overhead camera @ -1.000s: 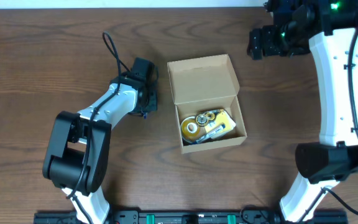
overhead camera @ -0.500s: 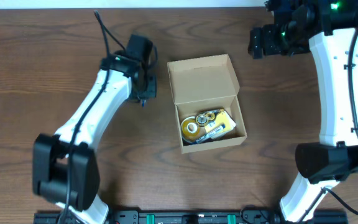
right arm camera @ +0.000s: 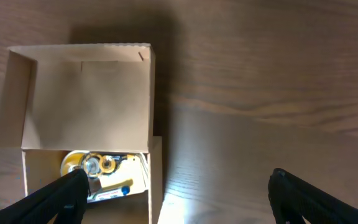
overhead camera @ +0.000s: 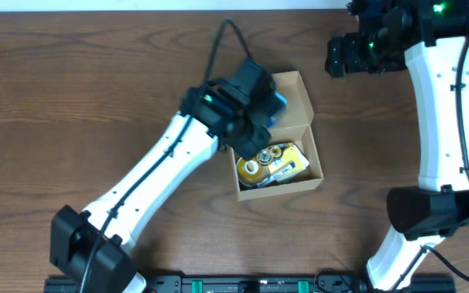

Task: Pack container
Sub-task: 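Carry the blue pen into the box and release it, then raise the left gripper out of the box, then move both grippers to the box lid's back edge and grip it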

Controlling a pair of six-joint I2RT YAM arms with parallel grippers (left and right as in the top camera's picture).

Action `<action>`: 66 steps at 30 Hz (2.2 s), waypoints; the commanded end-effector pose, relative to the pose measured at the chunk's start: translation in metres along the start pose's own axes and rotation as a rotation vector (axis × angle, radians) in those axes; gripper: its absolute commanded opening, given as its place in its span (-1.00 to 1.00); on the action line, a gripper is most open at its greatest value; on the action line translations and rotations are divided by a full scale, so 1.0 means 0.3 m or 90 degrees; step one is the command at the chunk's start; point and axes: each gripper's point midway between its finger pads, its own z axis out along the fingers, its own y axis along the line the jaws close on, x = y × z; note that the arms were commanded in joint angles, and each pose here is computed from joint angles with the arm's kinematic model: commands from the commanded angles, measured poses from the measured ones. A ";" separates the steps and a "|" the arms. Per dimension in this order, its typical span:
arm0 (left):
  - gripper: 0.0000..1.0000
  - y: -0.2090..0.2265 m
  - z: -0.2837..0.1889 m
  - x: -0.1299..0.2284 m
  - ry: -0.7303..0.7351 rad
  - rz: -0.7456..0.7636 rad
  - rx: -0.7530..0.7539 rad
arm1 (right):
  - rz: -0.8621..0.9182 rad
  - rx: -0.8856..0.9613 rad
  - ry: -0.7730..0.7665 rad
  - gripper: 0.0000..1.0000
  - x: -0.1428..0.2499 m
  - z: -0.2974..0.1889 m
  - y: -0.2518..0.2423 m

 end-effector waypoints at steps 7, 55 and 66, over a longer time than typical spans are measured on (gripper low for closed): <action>-0.81 -0.070 0.087 0.023 0.028 0.190 0.119 | -0.010 0.005 0.005 0.82 0.019 -0.018 0.003; -0.47 0.672 -0.001 0.212 0.110 -0.523 -0.257 | 0.008 0.019 0.127 -0.97 0.145 0.306 -0.042; -0.39 0.629 0.186 0.303 0.132 -0.548 -0.200 | 0.000 -0.017 0.209 -0.97 0.241 0.525 -0.031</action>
